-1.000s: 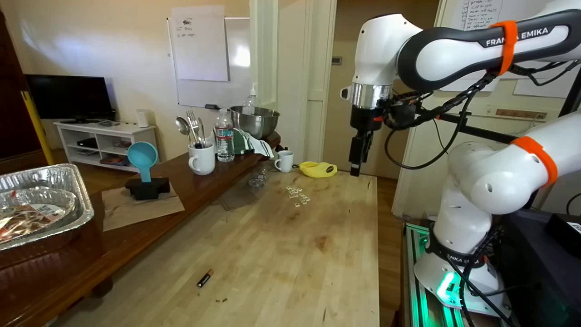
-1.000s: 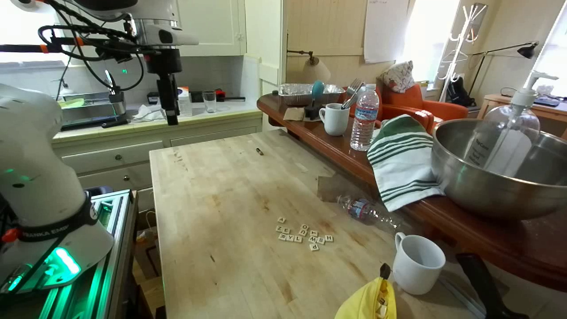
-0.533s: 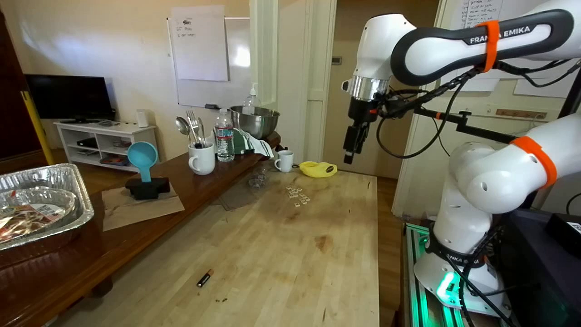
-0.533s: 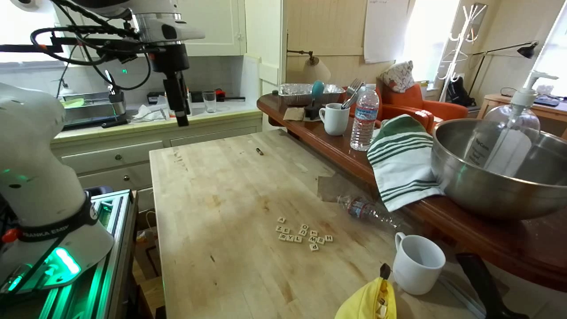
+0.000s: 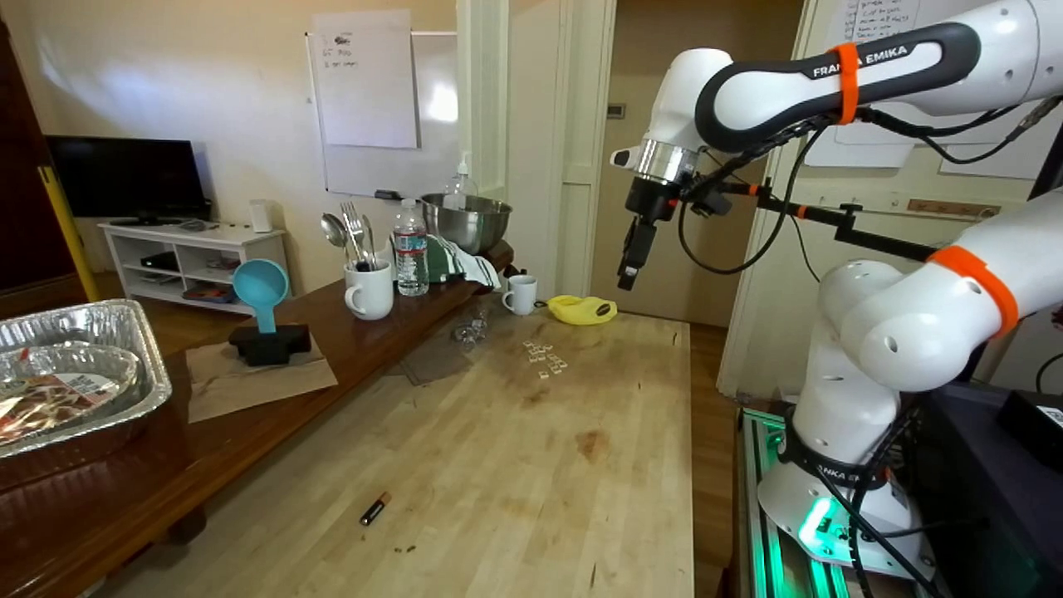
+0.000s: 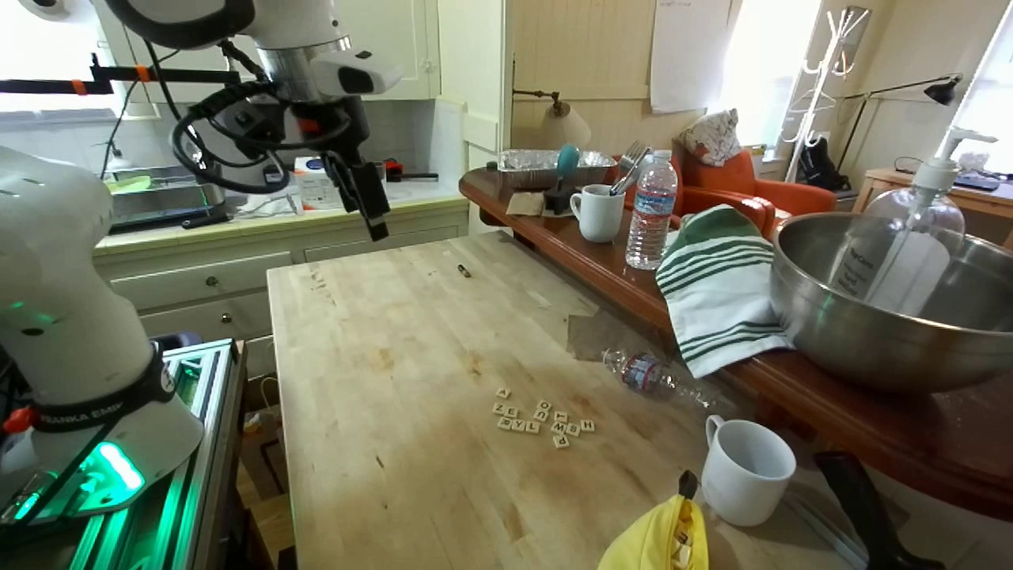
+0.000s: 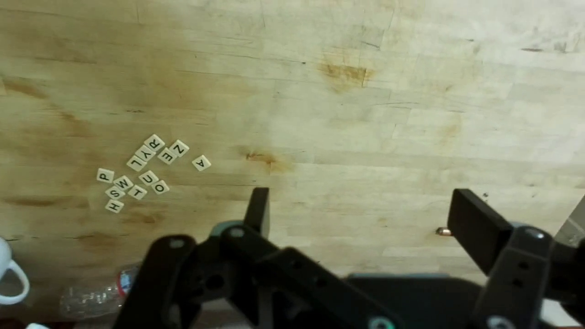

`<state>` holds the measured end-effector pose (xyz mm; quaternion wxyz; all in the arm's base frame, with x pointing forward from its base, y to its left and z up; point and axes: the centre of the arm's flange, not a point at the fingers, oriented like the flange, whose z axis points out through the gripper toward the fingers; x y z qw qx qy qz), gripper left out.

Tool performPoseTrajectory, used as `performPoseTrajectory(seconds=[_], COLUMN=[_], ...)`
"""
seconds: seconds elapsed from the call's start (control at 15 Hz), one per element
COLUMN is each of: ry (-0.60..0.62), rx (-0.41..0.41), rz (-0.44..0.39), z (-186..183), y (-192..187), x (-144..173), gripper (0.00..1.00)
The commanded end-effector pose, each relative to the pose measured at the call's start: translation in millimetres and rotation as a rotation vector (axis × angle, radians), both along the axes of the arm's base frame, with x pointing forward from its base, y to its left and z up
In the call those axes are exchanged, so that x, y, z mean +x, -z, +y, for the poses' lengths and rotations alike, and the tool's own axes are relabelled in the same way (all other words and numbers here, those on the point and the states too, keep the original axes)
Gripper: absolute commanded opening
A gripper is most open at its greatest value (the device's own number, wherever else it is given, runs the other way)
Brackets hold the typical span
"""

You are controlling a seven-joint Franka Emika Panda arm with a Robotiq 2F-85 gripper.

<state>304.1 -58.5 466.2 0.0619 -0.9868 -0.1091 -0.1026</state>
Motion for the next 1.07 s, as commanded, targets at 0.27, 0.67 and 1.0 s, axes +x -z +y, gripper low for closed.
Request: performPoseTrajectory(seconds=[0.27, 0.67, 1.0], ry=[-0.126, -0.082, -0.055], rx=[0.006, -0.024, -0.052], rz=[0.035, 0.033, -0.033], z=[-8, -13, -33], y=[20, 38, 71], x=[6, 20, 50], gripper=[1.00, 1.00, 1.00])
